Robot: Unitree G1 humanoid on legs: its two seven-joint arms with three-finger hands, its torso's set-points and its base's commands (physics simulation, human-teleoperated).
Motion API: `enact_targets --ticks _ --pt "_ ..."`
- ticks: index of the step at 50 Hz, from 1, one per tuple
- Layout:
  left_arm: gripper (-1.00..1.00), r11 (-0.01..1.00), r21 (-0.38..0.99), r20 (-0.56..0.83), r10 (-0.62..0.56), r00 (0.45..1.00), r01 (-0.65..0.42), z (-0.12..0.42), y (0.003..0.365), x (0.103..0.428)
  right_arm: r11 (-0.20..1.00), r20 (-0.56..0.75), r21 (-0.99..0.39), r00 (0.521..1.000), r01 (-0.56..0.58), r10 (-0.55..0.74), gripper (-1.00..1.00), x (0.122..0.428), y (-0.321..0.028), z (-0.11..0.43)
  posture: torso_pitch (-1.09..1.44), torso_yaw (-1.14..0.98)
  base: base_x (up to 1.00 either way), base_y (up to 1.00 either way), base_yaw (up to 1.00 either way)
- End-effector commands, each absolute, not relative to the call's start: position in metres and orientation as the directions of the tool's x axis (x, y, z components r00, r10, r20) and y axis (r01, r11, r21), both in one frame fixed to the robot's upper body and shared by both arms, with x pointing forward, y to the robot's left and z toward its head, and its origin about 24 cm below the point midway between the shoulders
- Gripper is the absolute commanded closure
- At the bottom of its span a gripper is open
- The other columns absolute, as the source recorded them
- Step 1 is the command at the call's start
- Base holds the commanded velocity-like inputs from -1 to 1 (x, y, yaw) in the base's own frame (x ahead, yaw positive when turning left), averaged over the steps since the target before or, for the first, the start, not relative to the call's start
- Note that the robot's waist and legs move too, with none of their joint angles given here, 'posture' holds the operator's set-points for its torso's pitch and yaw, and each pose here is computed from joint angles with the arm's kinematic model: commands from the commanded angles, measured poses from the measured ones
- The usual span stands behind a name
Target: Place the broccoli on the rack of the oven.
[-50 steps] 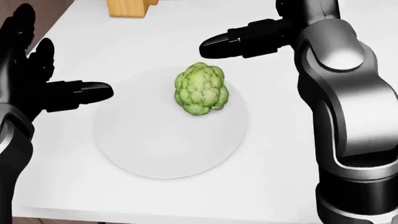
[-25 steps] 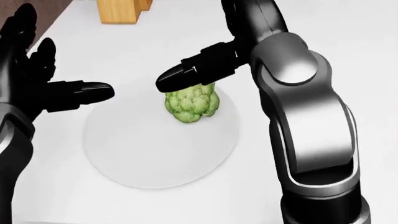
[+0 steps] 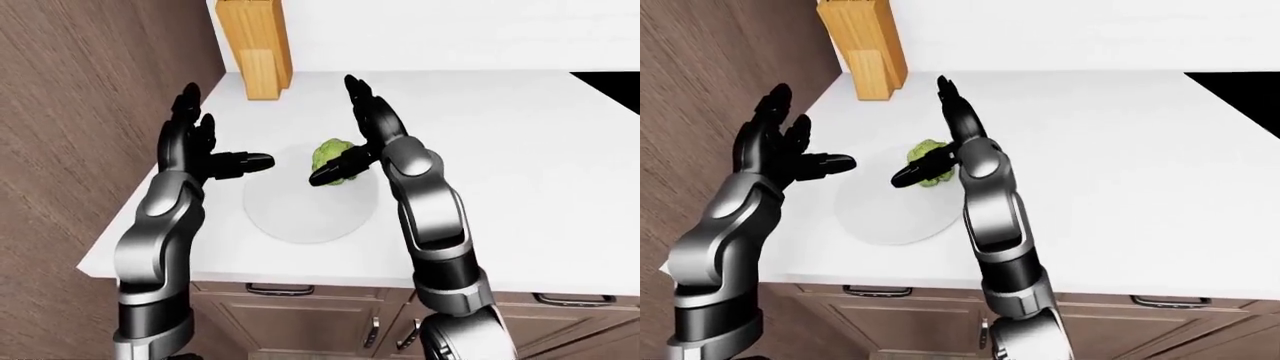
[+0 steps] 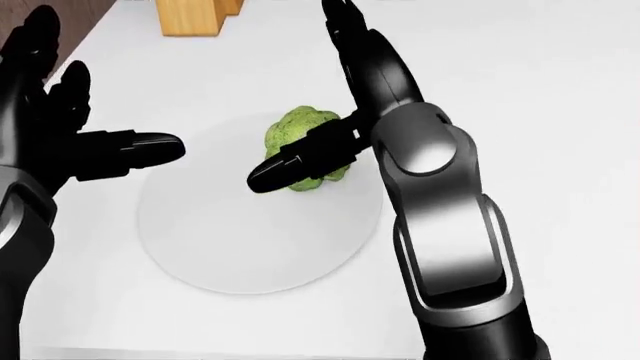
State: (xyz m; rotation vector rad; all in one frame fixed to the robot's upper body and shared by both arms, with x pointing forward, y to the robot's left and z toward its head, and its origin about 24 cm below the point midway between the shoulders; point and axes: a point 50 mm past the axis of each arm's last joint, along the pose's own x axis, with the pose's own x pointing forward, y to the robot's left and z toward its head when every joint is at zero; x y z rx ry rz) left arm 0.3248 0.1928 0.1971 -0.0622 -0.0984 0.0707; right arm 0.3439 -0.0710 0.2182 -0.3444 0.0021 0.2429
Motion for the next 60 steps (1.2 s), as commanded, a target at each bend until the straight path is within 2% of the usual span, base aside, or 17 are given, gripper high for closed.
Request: enact_targets --ticks 1,60 --pt "-1.0 0.996 -0.064 0.196 0.073 0.978 -0.062 0.218 0.193 0.322 0.909 0.044 -0.353 0.967 -0.221 0.252 -1.0 0.34 -0.067 0.236 0.0 0.0 0.0 0.0 0.0" --pt "-1.0 0.996 -0.068 0.197 0.074 0.978 -0.061 0.22 0.194 0.322 0.888 -0.03 -0.394 0.969 -0.235 0.244 -1.0 0.362 -0.065 0.214 0.0 0.0 0.0 0.0 0.0"
